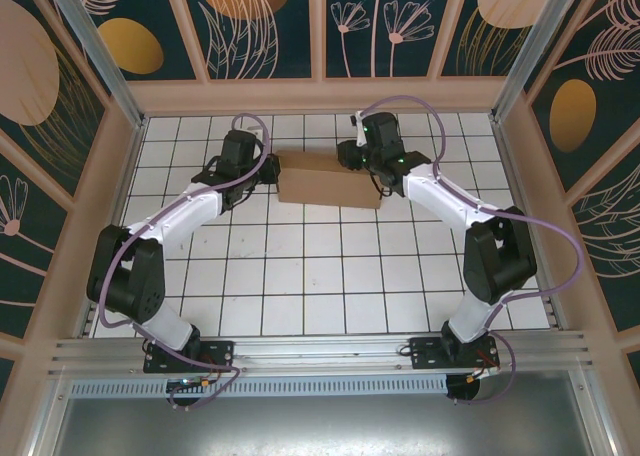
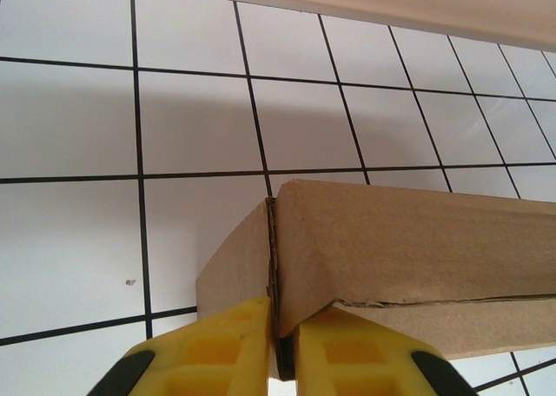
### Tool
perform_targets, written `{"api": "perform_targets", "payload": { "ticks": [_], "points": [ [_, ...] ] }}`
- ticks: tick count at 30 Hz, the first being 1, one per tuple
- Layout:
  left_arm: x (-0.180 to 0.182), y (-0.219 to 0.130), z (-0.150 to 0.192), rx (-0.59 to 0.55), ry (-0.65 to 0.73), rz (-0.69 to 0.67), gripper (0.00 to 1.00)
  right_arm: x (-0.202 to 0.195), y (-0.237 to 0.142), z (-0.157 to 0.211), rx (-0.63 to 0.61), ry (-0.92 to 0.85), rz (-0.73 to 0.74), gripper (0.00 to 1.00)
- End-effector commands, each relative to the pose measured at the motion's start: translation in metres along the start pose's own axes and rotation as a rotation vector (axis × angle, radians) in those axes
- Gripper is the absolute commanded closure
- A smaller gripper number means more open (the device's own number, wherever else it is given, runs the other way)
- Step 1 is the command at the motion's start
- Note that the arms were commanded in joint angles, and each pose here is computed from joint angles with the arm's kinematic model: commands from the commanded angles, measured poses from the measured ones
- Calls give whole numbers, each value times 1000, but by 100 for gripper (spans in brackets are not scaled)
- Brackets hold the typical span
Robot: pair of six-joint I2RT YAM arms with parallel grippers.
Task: Fold the paper box
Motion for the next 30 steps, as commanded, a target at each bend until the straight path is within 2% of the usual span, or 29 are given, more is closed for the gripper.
{"api": "perform_targets", "payload": {
  "ticks": [1, 7, 12, 15, 18, 22, 30],
  "points": [
    [25, 11, 60, 219, 15, -90, 86, -1, -7, 3, -21, -74, 34, 67],
    [26, 14, 60, 228, 13, -98, 84, -5, -3, 35, -33, -181, 164, 71],
    [25, 12, 55, 217, 8, -99, 75, -14, -1, 56, -42, -224, 242, 71],
    [21, 12, 54, 214, -1, -79, 75, -22, 3, 66, -40, -227, 285, 71],
    [20, 14, 56, 224, -10, -74, 75, -26, 6, 73, -36, -232, 295, 70],
    [20, 10, 51, 208, -13, -80, 70, -30, 13, 85, -5, -239, 308, 70],
    [15, -20, 34, 142, -33, -76, 65, -35, 18, 96, 32, -228, 326, 70]
  ]
}}
Point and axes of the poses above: each hand's point on the last joint's axis, 136 mm out from that joint toward the fingers, its own y axis out along the fingers, its own x axis along the line the jaws close on, z = x × y, the point moved 1 cm from there along -y, back along the fingers, and after that the axes turned 2 degrees about y, right-handed, at the moved point
